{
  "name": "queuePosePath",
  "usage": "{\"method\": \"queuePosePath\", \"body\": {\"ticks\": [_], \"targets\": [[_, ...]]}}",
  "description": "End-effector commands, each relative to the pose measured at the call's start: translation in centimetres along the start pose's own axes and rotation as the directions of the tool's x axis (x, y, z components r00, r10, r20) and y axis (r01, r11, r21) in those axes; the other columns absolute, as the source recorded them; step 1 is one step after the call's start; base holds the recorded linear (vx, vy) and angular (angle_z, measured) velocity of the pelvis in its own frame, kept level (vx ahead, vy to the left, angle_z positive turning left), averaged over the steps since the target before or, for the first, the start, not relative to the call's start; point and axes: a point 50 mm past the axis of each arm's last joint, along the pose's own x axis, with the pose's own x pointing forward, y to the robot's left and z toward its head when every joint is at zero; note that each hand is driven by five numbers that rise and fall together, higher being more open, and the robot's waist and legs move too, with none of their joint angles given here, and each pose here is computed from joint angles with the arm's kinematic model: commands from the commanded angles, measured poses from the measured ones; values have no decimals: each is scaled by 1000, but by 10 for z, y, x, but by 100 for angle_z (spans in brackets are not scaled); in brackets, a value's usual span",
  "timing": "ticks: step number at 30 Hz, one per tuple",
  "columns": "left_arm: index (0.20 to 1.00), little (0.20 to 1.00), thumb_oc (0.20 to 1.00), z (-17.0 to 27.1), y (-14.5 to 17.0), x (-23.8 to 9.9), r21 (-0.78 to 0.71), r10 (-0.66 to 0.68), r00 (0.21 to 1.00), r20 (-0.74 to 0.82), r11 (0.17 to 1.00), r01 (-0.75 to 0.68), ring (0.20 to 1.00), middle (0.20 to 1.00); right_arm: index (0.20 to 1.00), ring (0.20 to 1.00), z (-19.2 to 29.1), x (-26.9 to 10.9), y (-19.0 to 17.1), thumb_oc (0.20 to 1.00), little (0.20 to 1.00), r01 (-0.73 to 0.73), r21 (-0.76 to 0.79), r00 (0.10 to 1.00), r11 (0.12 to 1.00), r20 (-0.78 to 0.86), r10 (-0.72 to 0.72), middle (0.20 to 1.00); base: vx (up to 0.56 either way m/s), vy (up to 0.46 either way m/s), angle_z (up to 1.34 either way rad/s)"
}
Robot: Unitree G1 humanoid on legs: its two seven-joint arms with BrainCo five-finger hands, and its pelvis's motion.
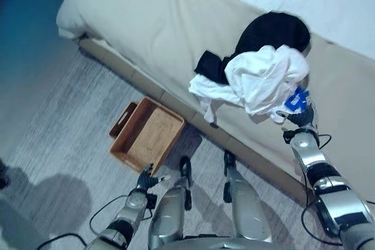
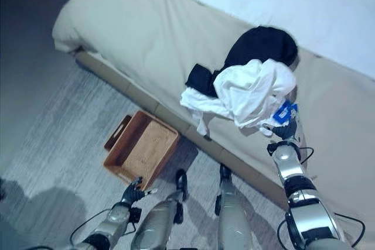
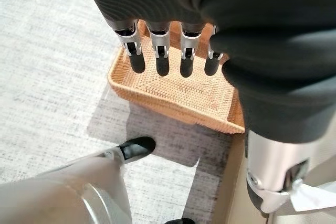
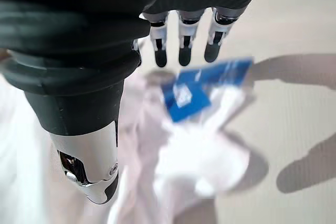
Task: Pick up clothes into the bucket
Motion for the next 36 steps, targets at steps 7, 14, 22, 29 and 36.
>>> {"method": "queuePosePath", "body": {"ticks": [7,14,22,29,36], "targets": [[1000,1000,1000,19,-3,3,-4,-4,997,82,1000,4,1000,1000,1000,1000,50,36,-34,1000,1000,154,-34,986,987,67,-152,1000,-23,-35,28],[1000,1000,1000,41,-12,6,-13,-33,988,154,999,36,1000,1000,1000,1000,82,51,-58,1000,1000,252,42,965,967,71,-254,1000,17,-1,10],[1000,1000,1000,59,-20,7,-36,-53,976,212,997,62,1000,1000,200,200,123,48,-57,200,200,250,387,944,887,108,-313,200,14,12,3],[1000,1000,1000,57,-16,6,-35,-40,976,215,998,49,1000,1000,200,200,150,39,-66,200,200,212,486,900,848,242,-364,200,-5,31,-2],[1000,1000,1000,33,5,7,-21,24,993,120,1000,-22,1000,1000,200,200,189,26,-117,200,200,202,666,774,718,340,-534,200,-11,54,-8]]}}
